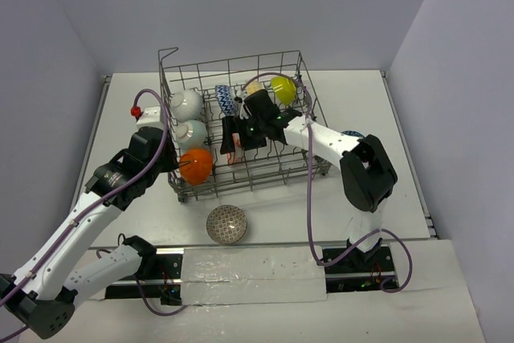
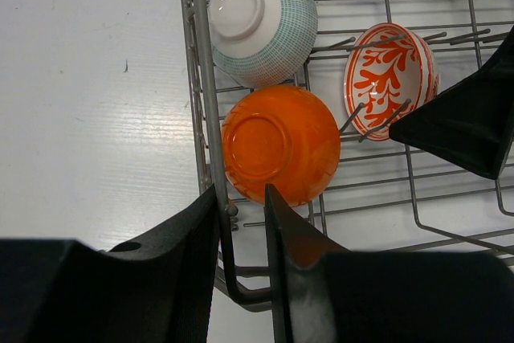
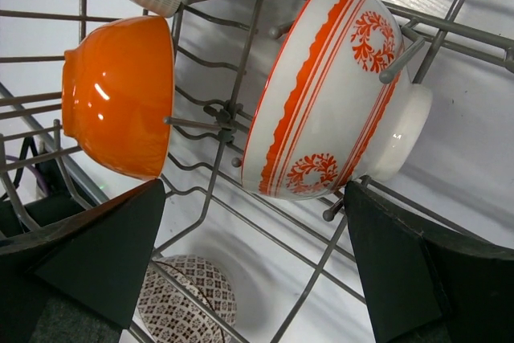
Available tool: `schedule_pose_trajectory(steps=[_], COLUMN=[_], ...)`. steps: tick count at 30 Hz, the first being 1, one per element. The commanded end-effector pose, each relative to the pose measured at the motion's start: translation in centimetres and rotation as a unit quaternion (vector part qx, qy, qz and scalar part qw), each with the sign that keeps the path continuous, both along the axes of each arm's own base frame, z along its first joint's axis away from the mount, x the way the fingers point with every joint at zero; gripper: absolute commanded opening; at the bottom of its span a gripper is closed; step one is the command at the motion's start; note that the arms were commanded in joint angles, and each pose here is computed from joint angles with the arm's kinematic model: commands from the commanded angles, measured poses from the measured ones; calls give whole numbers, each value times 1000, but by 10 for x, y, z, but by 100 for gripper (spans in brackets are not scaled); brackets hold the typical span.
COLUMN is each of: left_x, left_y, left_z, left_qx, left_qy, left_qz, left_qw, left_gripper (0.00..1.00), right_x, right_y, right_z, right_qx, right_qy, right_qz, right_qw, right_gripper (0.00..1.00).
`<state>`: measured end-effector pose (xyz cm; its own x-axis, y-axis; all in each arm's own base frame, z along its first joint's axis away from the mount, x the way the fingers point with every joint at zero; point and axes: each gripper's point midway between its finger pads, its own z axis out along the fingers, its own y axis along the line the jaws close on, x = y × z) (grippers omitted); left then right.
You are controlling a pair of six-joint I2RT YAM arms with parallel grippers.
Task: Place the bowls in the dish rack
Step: Move the bowl to the dish rack.
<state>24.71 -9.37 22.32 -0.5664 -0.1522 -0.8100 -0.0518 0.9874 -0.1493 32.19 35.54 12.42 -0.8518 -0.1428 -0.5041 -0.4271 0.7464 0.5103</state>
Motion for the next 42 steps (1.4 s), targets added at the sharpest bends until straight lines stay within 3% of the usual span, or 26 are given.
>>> schedule_pose_trajectory(steps=[1,22,42], left_x=[-10,-15,-18], left_y=[-15,-22,-25], left_z=[4,12,15], left_qx=[-21,-35,-38], left_qy=[8,-13,-19], left_qz=[-45,-66,-74], left_qw=[999,997,996], left_gripper=[32,32,32], right_x=[12,21,25], right_y=[8,1,-2], right_z=[19,12,-1], right_qx=[5,-68,-79], right_qy=[-25,-51,-49], right_qz=[-13,-71,-89], right_qw=[1000,994,992], right_gripper=[100,100,100])
